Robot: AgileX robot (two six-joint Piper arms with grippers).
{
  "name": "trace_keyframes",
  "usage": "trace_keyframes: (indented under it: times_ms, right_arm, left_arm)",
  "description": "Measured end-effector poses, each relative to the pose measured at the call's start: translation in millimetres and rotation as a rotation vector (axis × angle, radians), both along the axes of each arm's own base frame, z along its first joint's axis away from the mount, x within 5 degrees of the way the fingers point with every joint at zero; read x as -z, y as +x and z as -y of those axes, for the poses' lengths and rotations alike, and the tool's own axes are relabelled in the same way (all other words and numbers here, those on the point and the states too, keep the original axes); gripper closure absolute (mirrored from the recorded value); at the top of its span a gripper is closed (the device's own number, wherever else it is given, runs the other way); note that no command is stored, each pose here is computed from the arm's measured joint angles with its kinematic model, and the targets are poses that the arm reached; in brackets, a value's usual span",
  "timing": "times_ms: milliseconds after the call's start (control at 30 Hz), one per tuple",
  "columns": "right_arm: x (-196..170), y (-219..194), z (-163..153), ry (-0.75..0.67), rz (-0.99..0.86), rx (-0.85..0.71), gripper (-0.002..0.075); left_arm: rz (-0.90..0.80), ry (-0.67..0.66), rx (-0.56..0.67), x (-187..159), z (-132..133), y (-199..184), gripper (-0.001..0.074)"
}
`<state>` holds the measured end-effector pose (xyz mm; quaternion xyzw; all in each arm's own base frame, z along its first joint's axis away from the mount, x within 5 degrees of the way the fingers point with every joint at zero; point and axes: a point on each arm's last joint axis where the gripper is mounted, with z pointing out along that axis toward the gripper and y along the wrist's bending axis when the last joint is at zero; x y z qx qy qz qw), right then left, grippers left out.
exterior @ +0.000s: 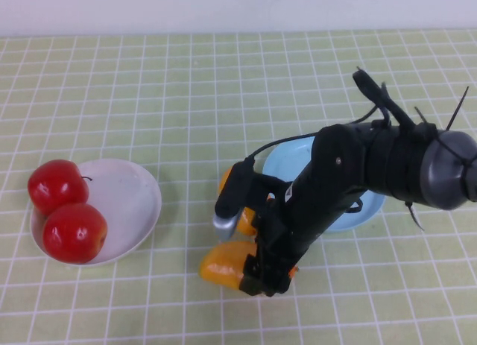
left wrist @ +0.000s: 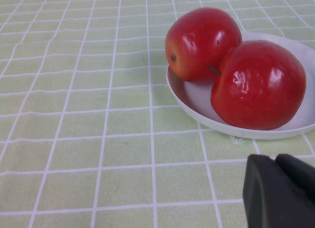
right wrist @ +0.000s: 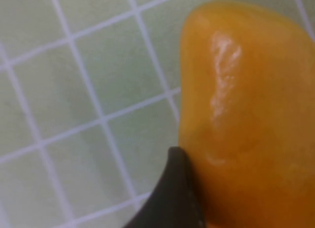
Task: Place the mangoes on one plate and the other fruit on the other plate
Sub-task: Put another type of fruit in the right plate
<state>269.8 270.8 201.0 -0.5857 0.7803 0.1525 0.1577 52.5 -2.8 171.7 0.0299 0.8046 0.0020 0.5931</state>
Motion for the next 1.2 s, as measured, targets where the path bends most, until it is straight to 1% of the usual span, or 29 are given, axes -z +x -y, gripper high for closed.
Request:
trace_keyframes:
  times_ms: [67,200,300,400,467,533,667,833,933,1067,1200]
  right_arm:
    - [-11.2,-3.9,1.4,0.016,-0.010,0.040,0.0169]
    - [-55.8,-9.8,10.2,0.128,0.029,0.188,0.0169]
    - [-81.7,-1.7,23.6,0.229,0.070,0.359,0.0169]
    - [-90.8,16.9,40.9,0.305,0.069,0.561,0.0169]
    - [-88.1,31.1,54.7,0.324,0.050,0.686,0.0169]
    - [-79.3,44.5,65.5,0.318,0.035,0.777,0.0169]
    - [-53.7,66.4,79.5,0.273,0.014,0.872,0.0169]
    - [-13.2,81.9,77.3,0.211,-0.024,0.903,0.0169]
    - [2.0,85.9,75.6,0.188,-0.039,0.908,0.0169]
    - [5.9,87.5,75.0,0.189,-0.039,0.913,0.0155]
    - [1.0,90.7,73.0,0.196,-0.037,0.909,0.0081]
  left_arm:
    - [0.000,0.000,0.000,0.0,0.0,0.0,0.0733]
    - [0.000,0.000,0.000,0.0,0.0,0.0,0.0733]
    - [0.000,0.000,0.000,0.0,0.0,0.0,0.0733]
    - [0.000,0.000,0.000,0.0,0.0,0.0,0.0733]
    - [0.000,0.000,0.000,0.0,0.0,0.0,0.0733]
    - [0.000,0.000,0.000,0.0,0.0,0.0,0.0733]
    - [0.000,0.000,0.000,0.0,0.0,0.0,0.0733]
    - [0.000,0.000,0.000,0.0,0.0,0.0,0.0733]
    - [0.000,0.000,0.000,0.0,0.0,0.0,0.0733]
    - [0.000,0.000,0.000,0.0,0.0,0.0,0.0733]
    - [0.000,0.000,0.000,0.0,0.0,0.0,0.0733]
